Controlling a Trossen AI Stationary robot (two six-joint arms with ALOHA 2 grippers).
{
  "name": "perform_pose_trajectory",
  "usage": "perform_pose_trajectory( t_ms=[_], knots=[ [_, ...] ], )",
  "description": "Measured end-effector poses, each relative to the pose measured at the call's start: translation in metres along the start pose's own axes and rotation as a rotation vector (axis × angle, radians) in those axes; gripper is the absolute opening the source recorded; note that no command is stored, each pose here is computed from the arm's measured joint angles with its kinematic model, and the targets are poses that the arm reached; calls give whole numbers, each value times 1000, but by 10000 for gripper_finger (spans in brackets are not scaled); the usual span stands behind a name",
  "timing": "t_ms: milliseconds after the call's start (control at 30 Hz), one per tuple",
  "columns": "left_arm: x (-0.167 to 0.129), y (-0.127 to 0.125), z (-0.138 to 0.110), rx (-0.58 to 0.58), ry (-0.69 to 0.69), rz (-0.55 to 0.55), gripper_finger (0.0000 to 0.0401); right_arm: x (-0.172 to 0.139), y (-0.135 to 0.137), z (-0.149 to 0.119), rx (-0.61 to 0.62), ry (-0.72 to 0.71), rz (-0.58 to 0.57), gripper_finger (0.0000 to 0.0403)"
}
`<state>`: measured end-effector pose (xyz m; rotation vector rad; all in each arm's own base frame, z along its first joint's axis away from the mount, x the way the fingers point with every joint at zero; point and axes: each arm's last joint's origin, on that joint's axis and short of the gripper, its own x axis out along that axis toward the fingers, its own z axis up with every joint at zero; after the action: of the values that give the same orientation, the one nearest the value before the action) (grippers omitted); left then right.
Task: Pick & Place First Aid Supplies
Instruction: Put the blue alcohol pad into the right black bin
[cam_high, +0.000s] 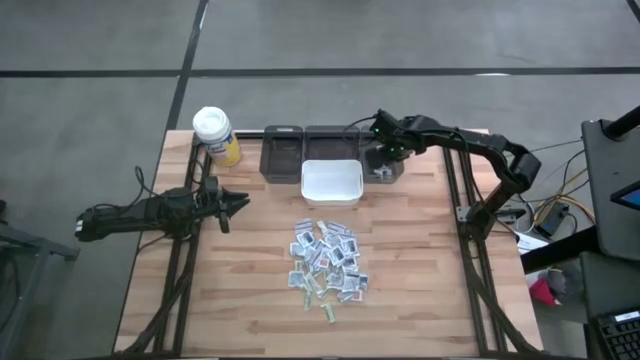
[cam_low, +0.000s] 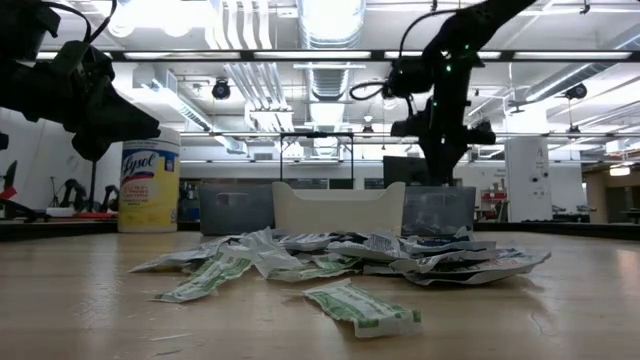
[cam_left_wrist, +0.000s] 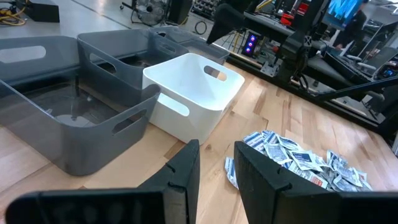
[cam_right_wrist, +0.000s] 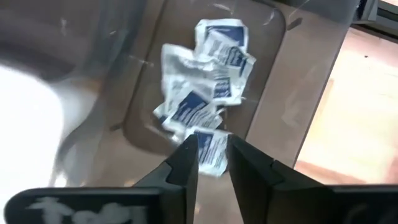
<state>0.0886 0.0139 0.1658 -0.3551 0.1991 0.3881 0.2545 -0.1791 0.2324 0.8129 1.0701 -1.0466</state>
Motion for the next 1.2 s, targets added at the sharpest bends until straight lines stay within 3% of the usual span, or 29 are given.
perform_pose_trajectory(
  t_ms=[333,567,800,1200],
  knots=[
    [0,0,0,0,0,0,94,-32,33,-34,-75,101,-44,21],
    [0,0,0,0,0,0,94,-44,64,-87,-131,194,-40,9],
    [0,0,0,0,0,0,94,-56,91,-149,-163,199,-24,8],
    [0,0,0,0,0,0,94,-63,115,-227,-15,228,118,8]
  ],
)
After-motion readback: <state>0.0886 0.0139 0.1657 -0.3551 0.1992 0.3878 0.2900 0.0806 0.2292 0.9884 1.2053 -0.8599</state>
